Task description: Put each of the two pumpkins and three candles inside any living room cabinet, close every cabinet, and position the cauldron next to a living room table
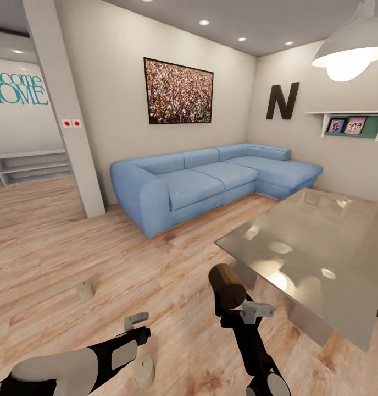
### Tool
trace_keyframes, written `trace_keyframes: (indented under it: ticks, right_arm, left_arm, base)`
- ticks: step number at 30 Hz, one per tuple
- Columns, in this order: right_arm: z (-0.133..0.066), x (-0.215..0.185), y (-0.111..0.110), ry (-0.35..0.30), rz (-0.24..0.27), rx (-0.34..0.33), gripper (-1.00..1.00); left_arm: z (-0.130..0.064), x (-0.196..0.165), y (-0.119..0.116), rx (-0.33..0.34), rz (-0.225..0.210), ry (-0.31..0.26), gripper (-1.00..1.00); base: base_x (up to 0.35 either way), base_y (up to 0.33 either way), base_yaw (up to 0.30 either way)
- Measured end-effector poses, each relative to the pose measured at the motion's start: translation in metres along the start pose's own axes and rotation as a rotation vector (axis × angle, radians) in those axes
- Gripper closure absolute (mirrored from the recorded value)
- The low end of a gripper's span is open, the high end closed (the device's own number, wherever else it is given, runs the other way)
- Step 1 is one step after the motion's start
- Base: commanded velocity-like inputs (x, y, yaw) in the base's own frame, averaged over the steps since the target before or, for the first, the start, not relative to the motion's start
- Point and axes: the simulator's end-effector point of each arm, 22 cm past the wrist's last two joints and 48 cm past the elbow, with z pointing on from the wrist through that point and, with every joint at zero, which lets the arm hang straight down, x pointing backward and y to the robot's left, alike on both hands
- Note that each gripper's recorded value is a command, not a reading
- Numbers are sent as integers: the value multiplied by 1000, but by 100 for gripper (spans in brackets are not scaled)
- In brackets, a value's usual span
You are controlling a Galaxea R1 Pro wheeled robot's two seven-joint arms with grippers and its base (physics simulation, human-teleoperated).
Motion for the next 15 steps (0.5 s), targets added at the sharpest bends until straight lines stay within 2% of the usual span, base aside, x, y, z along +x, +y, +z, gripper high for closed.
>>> trace_keyframes:
  ticks: [15]
  right_arm:
    - [0, 3, 0, 2, 5, -5, 100]
  left_arm:
    - [2, 0, 2, -3, -1, -3, -100]
  base:
    - [0, 0, 0]
